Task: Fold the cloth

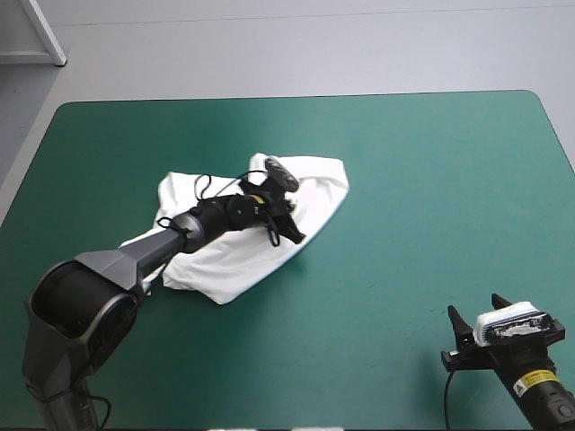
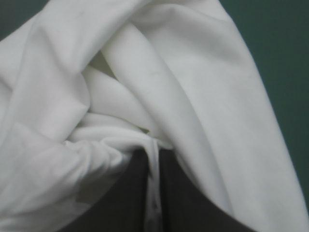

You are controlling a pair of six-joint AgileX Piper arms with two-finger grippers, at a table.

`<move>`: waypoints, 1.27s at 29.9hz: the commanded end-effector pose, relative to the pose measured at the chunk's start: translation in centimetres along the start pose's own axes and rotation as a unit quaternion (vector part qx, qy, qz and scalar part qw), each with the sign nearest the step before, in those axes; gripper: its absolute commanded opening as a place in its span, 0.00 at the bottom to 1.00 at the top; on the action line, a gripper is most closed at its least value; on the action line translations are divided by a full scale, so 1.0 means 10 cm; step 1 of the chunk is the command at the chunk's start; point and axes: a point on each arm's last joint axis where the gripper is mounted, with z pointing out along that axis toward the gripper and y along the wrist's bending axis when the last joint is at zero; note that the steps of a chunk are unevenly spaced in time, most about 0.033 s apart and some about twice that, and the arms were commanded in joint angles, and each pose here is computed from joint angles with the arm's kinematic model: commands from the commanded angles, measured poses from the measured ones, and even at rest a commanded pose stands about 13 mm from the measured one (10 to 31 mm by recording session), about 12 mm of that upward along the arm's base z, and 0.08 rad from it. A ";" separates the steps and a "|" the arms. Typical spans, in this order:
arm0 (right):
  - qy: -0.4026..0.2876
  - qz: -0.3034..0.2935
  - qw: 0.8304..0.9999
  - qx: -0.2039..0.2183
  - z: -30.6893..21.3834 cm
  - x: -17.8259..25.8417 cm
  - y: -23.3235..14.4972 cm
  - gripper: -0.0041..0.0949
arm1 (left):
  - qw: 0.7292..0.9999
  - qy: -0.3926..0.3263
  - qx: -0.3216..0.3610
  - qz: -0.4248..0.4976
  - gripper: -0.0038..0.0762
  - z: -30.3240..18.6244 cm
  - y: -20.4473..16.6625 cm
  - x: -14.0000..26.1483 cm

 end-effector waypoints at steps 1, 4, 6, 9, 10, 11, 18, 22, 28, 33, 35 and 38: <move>-0.055 -0.008 0.998 0.006 -0.04 -0.19 -0.02 0.69 | 0.995 -0.075 0.032 0.058 0.04 -0.23 -0.52 -0.50; -0.055 -0.006 0.998 0.005 -0.04 -0.19 -0.02 0.69 | 0.990 -0.093 0.058 0.084 0.04 -0.26 -0.86 -0.60; -0.055 -0.006 0.998 0.005 -0.04 -0.19 -0.02 0.69 | 0.988 -0.104 0.065 0.095 0.04 -0.27 -1.01 -0.64; -0.054 -0.006 0.999 0.005 -0.04 -0.19 -0.02 0.69 | 0.986 -0.108 0.068 0.105 0.07 -0.28 -1.07 -0.65; -0.054 -0.004 0.999 0.005 -0.04 -0.19 -0.02 0.69 | 0.986 -0.108 0.068 0.106 0.12 -0.28 -1.07 -0.65; -0.053 -0.004 0.999 0.005 -0.04 -0.19 -0.02 0.69 | 0.986 -0.107 0.069 0.106 0.19 -0.28 -1.07 -0.65; -0.034 -0.009 0.999 0.006 -0.07 -0.24 -0.03 0.69 | 0.987 -0.122 0.083 0.062 0.61 -0.56 -1.03 -0.79; -0.001 -0.031 0.999 0.018 -0.14 -0.48 -0.09 0.69 | 0.985 -0.150 0.088 0.003 0.55 -1.01 -0.82 -1.02; 0.051 0.010 0.999 0.010 0.00 -0.78 -0.11 0.69 | 0.993 -0.069 0.049 -0.081 0.45 -1.61 -0.23 -0.91; 0.108 0.049 0.993 -0.006 0.23 -0.88 -0.09 0.69 | 0.983 0.094 -0.086 -0.135 0.45 -2.05 0.27 -0.46; 0.130 0.052 0.990 -0.010 0.33 -0.91 -0.09 0.69 | 0.966 0.161 -0.135 -0.150 0.45 -2.20 0.40 -0.25; 0.137 0.052 0.989 -0.010 0.42 -0.94 -0.09 0.69 | 0.950 0.206 -0.152 -0.180 0.45 -2.36 0.44 -0.02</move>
